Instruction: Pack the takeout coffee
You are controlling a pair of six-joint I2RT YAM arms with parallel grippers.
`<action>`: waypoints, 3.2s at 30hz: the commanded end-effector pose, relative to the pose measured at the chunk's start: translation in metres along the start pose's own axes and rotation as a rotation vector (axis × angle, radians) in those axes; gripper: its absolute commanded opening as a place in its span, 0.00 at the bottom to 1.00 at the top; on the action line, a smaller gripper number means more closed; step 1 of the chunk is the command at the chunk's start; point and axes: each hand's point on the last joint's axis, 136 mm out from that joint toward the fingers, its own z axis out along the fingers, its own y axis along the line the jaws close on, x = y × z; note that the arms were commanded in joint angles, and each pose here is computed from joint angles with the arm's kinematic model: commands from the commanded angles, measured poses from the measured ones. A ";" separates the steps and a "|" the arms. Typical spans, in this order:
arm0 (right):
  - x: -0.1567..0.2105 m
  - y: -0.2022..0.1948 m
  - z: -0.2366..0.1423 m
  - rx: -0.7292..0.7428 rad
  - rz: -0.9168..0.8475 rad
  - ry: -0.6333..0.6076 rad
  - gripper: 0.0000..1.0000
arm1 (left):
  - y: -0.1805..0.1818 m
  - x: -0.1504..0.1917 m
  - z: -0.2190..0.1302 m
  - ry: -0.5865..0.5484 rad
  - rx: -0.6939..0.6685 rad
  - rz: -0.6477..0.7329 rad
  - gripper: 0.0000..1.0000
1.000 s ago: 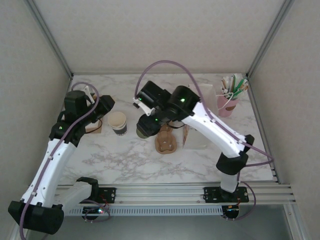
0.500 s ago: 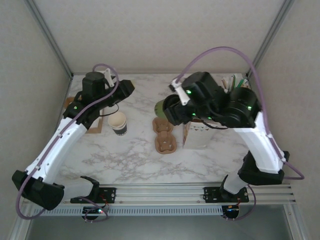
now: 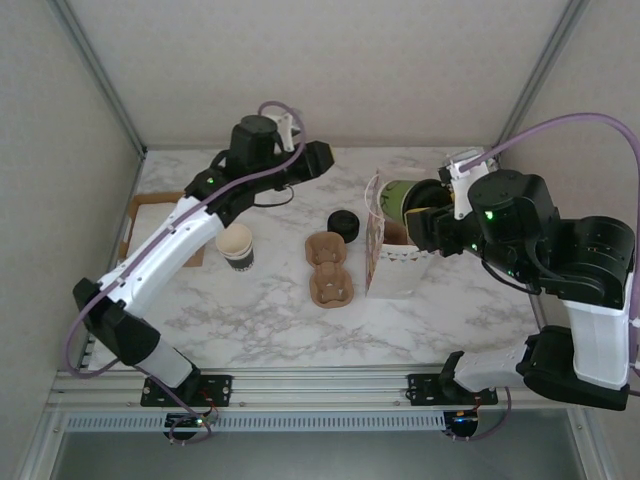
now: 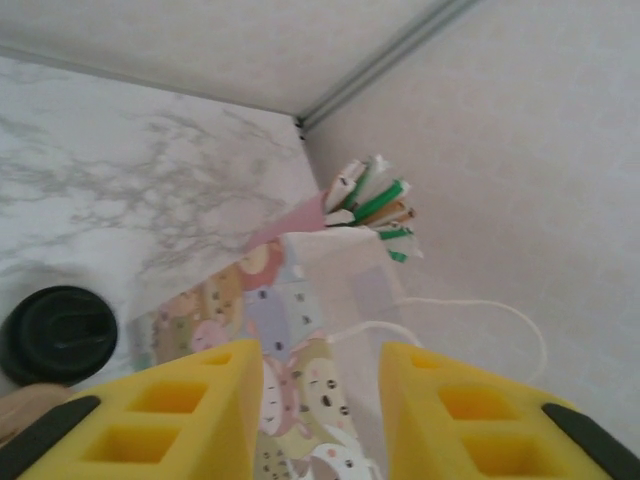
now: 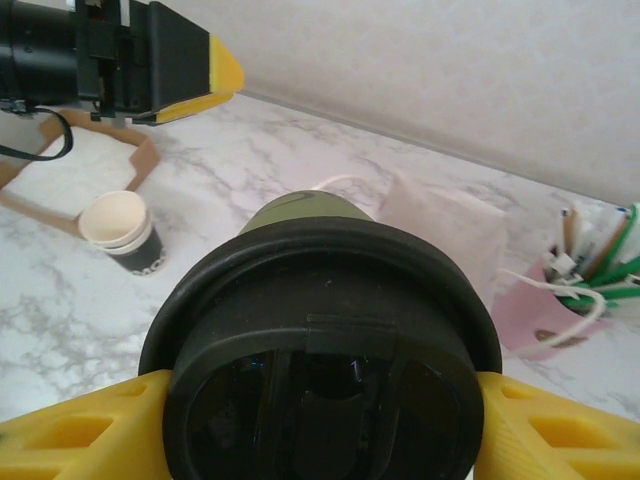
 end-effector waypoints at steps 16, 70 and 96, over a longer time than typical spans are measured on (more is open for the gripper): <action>0.036 -0.040 0.069 0.226 0.108 0.342 0.64 | -0.036 0.065 0.037 0.208 0.130 0.130 0.53; 0.164 -0.033 0.161 0.218 0.228 1.055 0.65 | 0.004 0.117 0.006 0.229 0.137 -0.006 0.10; 0.181 -0.040 0.185 0.263 0.205 1.146 0.65 | 0.018 0.113 0.008 0.200 0.069 0.006 0.09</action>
